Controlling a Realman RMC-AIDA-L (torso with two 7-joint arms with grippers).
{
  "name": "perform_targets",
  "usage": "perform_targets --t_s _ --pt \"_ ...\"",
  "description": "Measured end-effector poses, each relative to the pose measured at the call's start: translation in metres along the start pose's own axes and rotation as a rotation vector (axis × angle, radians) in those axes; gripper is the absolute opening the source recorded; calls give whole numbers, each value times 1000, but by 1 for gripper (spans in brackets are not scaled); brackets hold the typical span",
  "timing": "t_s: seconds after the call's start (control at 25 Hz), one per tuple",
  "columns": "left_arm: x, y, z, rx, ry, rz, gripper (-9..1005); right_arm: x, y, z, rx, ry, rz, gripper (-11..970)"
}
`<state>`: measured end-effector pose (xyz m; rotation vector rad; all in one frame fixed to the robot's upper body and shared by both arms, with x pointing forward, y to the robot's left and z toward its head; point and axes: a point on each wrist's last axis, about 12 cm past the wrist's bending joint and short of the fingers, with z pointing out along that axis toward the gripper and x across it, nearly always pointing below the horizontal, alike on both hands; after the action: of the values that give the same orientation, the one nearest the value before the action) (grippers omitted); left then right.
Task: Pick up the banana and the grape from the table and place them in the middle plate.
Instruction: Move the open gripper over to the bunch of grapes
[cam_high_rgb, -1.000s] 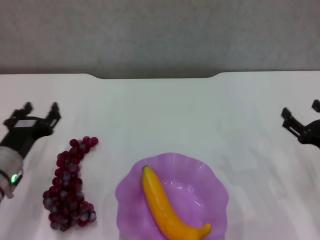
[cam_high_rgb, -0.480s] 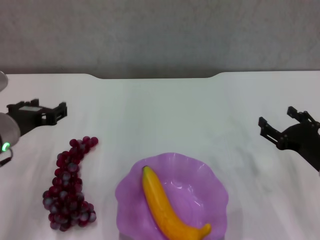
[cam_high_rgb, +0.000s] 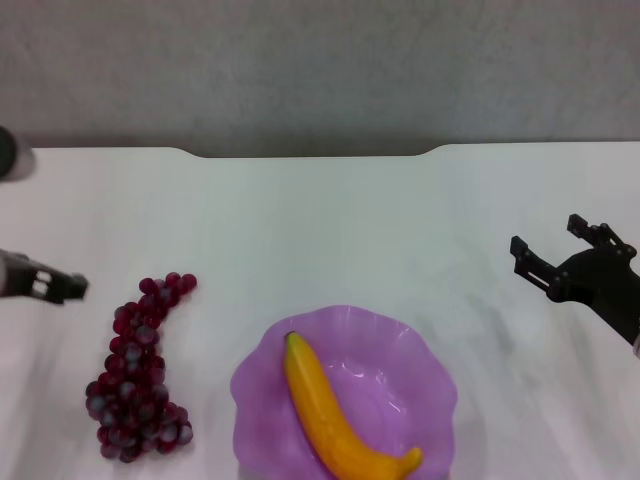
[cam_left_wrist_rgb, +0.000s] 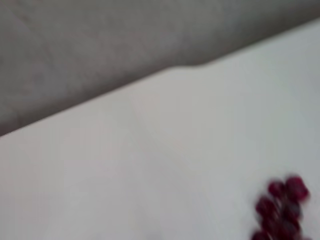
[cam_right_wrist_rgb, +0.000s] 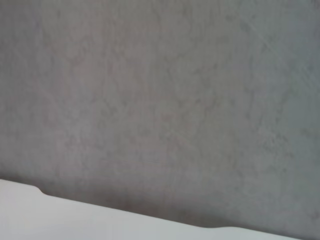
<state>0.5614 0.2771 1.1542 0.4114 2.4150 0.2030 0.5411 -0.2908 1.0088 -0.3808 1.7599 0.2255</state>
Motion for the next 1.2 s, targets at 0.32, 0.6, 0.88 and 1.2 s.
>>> perform_targets --t_s 0.32,0.6,0.88,1.2 --pt "-12 -31 -2 71 128 139 717 1 1 2 -1 22 -6 888" --pt "-9 -47 24 161 230 163 716 2 1 2 -2 24 -6 889" --pt "-4 -48 37 175 254 154 714 3 1 1 -1 26 -4 889" --pt "1 -51 53 205 278 130 712 2 1 1 -1 25 -4 888"
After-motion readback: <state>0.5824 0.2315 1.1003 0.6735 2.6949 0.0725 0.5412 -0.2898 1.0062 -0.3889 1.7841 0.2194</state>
